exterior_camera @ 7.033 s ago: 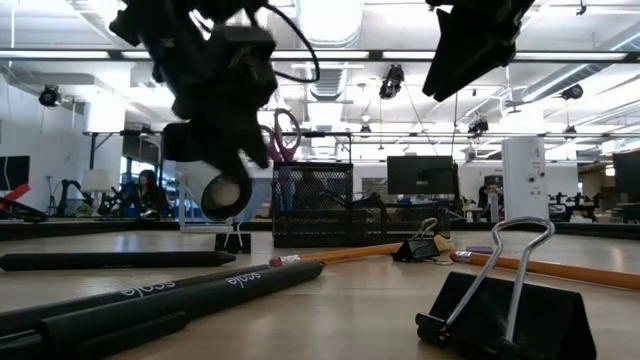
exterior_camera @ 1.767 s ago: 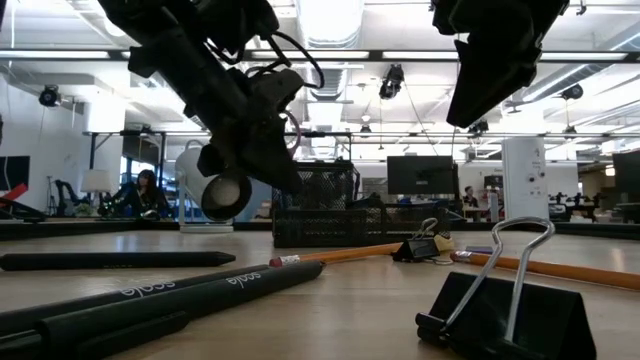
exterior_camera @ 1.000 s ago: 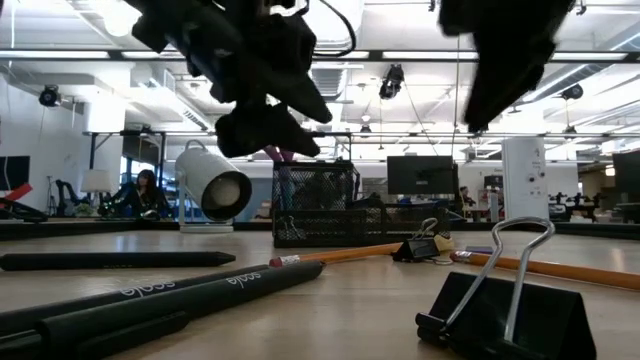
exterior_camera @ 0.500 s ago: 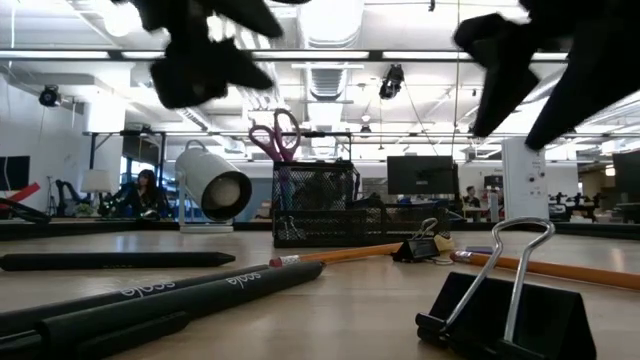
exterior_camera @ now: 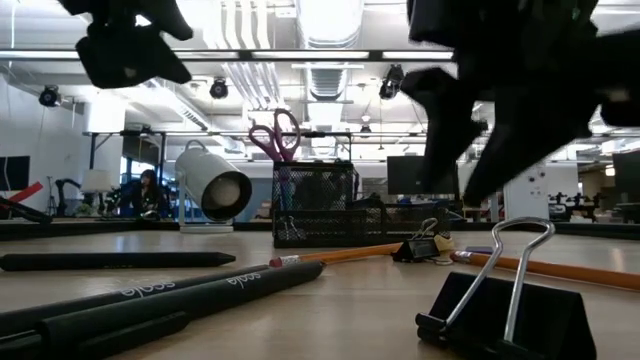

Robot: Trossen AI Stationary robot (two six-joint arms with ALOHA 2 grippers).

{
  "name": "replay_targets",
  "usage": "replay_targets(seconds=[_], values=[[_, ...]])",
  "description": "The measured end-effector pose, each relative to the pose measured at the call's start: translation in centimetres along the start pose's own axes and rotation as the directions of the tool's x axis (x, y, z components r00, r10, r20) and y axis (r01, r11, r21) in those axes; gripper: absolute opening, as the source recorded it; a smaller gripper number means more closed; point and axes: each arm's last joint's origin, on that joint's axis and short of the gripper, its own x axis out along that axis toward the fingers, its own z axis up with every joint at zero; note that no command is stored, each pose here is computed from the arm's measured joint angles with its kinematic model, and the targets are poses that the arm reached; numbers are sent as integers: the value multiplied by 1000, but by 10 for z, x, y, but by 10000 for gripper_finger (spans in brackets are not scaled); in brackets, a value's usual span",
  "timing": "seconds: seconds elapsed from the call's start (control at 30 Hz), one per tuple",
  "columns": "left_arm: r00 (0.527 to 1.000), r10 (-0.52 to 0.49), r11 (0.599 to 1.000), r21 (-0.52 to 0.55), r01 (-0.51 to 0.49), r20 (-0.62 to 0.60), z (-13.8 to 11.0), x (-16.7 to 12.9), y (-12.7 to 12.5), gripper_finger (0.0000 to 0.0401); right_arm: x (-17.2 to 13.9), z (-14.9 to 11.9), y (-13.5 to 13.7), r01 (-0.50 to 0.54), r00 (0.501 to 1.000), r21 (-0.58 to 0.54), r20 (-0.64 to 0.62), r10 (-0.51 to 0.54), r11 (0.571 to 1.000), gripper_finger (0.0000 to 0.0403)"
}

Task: Pick and place office supplies into organizer
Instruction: Put the top black binder clip into the black desk organizer

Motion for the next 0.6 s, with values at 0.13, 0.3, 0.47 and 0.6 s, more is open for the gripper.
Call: replay_targets(seconds=[0.13, 0.3, 0.47, 0.6], values=[[1000, -9, 1000, -10, 9, 7, -4, -10, 12, 173, 7, -1, 2, -5, 1000, -4, -15, 5, 1000, 221], [999, -8, 1000, -22, 9, 44, -7, -20, 25, 173, 11, -1, 2, -4, 1000, -4, -18, 4, 1000, 221], [997, -13, 999, -30, 16, 70, -10, -26, 33, 173, 17, -1, 0, 1, 1000, -5, -24, -1, 1000, 221], [997, -15, 999, -32, 17, 74, -13, -25, 37, 173, 25, -2, -1, 2, 999, -33, -45, -3, 999, 221]])
